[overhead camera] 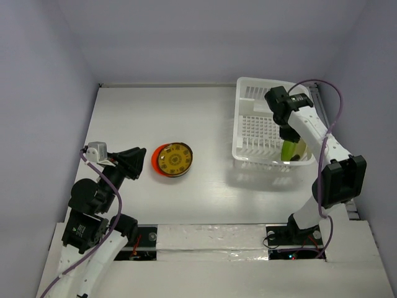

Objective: Unload the plates from the dish rack

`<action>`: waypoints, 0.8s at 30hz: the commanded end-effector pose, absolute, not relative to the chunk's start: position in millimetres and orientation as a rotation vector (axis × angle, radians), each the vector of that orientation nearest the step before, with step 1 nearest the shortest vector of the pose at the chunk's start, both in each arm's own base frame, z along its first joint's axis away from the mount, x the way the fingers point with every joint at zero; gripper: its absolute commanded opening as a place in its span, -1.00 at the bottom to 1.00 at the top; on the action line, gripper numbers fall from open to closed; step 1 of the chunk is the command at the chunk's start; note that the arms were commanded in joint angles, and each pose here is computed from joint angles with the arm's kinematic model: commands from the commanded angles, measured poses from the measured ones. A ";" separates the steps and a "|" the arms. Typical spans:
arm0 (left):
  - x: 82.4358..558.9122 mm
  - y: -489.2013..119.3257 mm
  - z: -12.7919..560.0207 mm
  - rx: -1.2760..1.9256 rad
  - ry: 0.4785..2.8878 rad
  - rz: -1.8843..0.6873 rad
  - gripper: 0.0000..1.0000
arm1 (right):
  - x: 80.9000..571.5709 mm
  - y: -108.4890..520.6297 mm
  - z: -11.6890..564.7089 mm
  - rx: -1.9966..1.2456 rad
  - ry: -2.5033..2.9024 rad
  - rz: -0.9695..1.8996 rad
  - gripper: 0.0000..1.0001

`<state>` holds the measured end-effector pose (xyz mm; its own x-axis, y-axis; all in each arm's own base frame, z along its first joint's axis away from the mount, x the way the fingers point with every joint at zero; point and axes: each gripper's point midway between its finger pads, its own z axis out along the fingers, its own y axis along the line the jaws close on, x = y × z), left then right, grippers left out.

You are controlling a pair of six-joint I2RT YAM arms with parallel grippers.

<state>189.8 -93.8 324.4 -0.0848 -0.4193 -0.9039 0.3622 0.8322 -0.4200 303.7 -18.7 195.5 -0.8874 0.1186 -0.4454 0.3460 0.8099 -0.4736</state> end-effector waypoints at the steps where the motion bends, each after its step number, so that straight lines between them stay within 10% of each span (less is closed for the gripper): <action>1: 188.3 -93.5 337.5 -0.044 1.481 -0.658 -0.49 | 313.0 -5.6 221.9 0.287 2.513 -0.768 -1.00; 15: 192.5 -97.9 331.8 -0.031 1.507 -0.661 -0.48 | 315.8 7.2 317.7 0.308 2.197 -0.773 -1.00; 24: 197.0 -95.4 328.4 -0.052 1.520 -0.645 -0.49 | 340.3 235.3 323.9 -0.095 2.071 0.323 -1.00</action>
<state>194.3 -95.7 319.9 -0.1044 -0.4111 -0.9056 0.3534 0.8358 -0.4202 326.4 127.9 321.2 -0.5584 -0.0304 -0.8290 0.1275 0.9843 -0.1220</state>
